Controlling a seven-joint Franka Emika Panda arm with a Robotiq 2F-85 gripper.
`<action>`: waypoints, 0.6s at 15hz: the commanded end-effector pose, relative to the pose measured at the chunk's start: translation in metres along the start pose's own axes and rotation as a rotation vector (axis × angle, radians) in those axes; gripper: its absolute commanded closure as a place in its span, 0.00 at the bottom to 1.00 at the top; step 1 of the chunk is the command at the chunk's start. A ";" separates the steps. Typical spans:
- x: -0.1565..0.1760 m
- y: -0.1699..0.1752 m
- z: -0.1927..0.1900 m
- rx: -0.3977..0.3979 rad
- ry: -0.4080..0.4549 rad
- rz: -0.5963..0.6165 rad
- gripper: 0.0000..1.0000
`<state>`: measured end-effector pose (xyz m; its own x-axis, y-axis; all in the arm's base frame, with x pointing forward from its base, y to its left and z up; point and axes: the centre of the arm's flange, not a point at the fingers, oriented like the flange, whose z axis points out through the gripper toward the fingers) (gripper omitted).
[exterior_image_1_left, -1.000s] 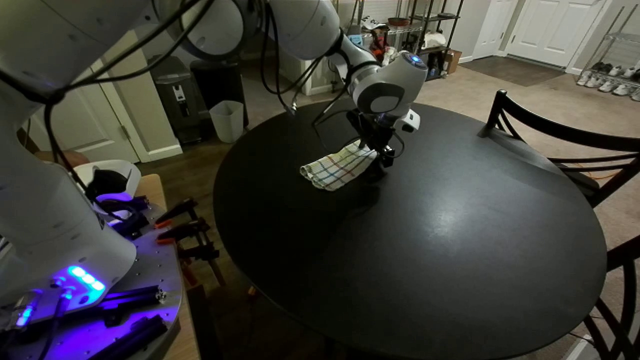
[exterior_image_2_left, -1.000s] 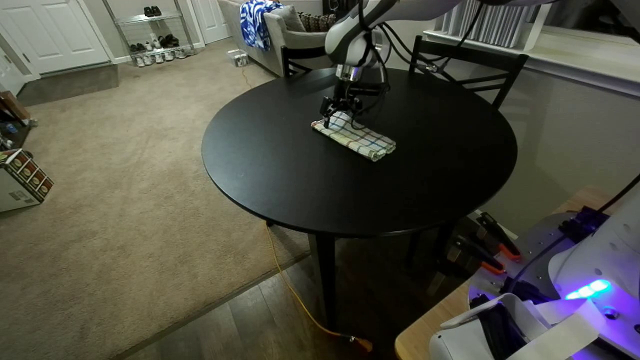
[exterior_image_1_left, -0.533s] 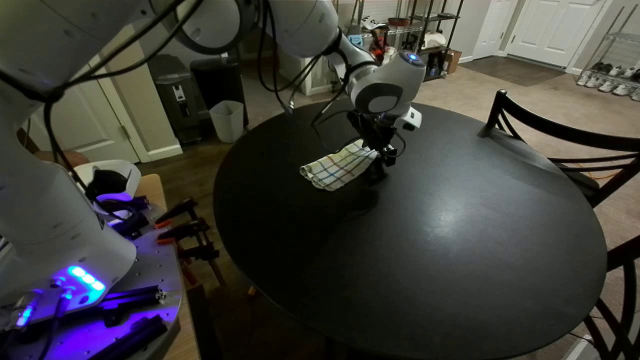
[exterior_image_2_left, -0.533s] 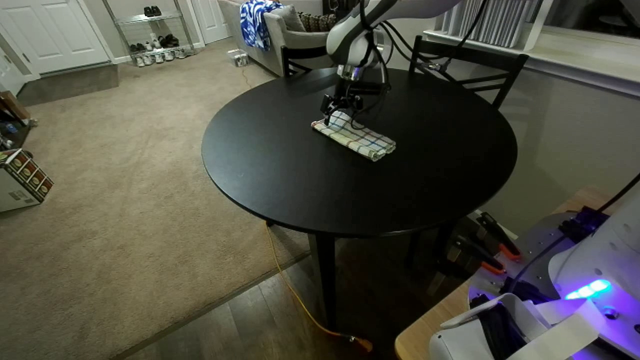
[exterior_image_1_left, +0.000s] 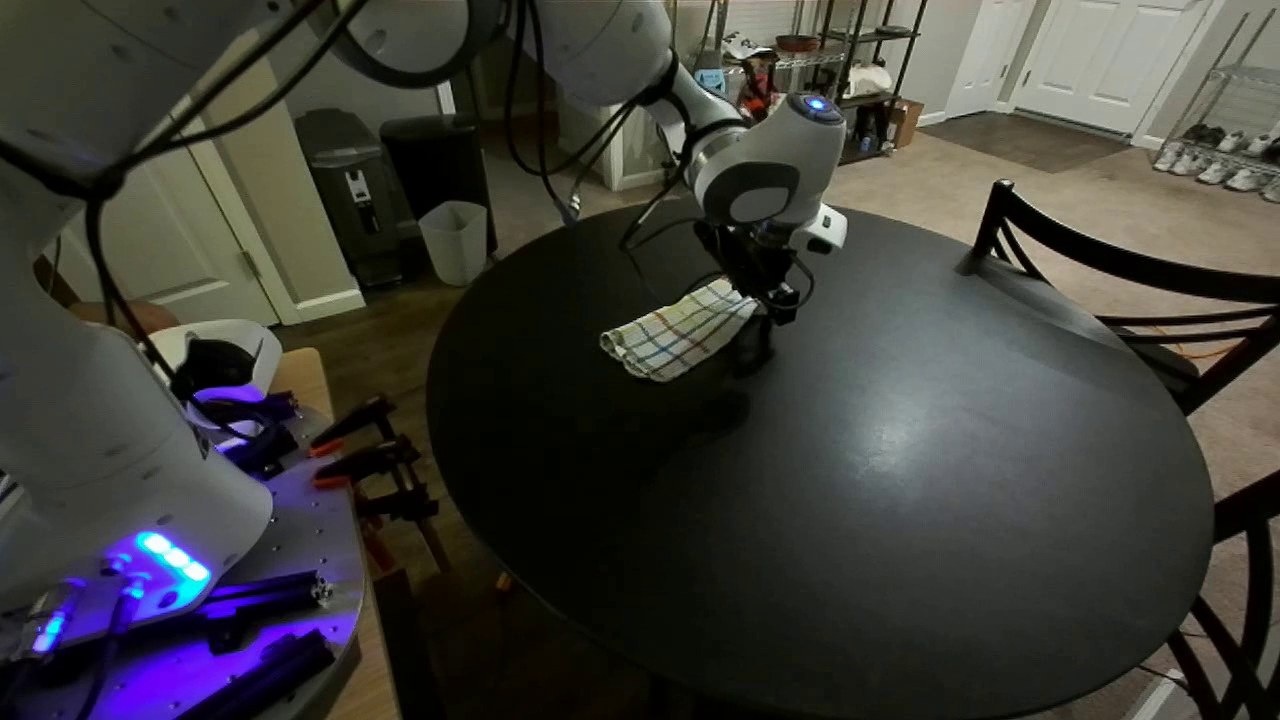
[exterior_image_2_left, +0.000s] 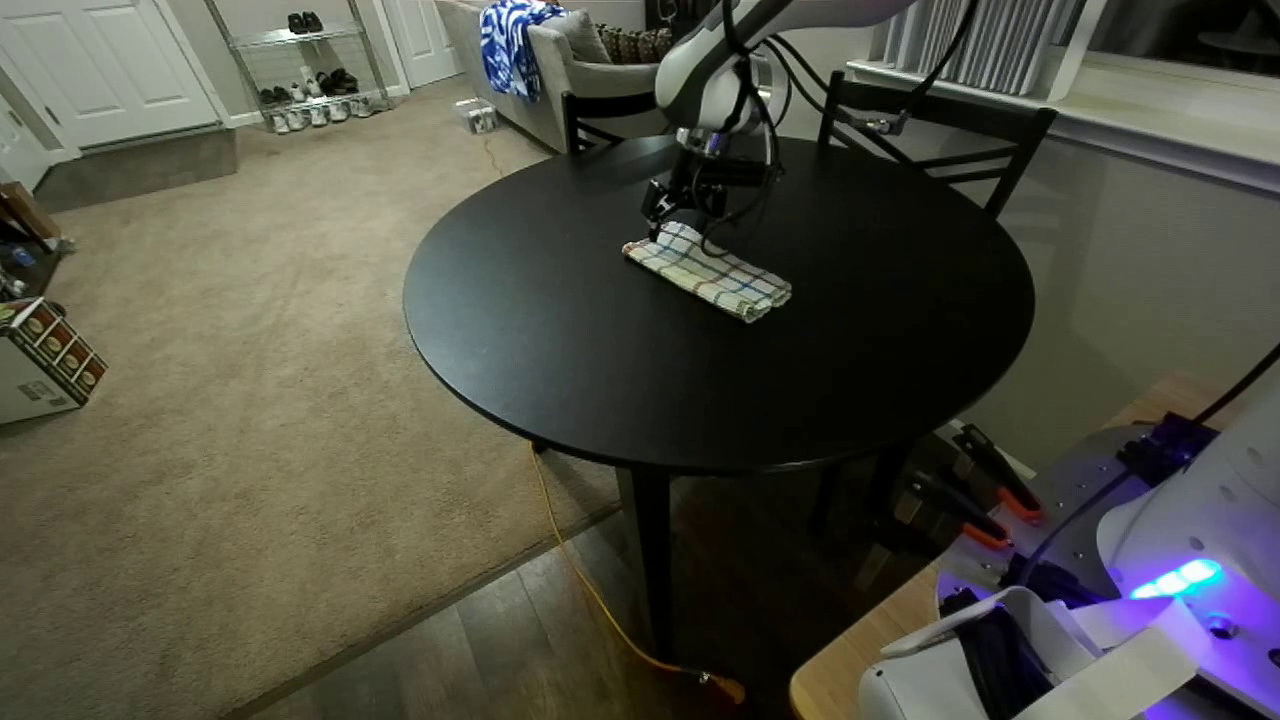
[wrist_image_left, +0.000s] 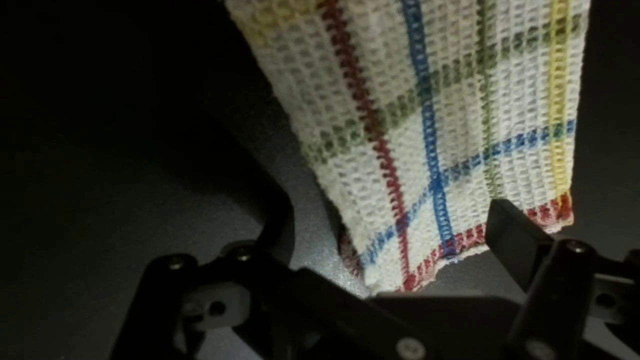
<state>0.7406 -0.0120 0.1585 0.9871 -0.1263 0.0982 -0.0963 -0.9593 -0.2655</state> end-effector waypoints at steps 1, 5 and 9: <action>-0.022 -0.001 -0.019 -0.002 0.002 0.020 0.00; -0.026 -0.001 -0.027 -0.009 0.011 0.024 0.00; -0.029 -0.004 -0.032 -0.015 0.012 0.019 0.00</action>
<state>0.7287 -0.0135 0.1740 0.9877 -0.1242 0.0953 -0.0966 -0.9625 -0.2535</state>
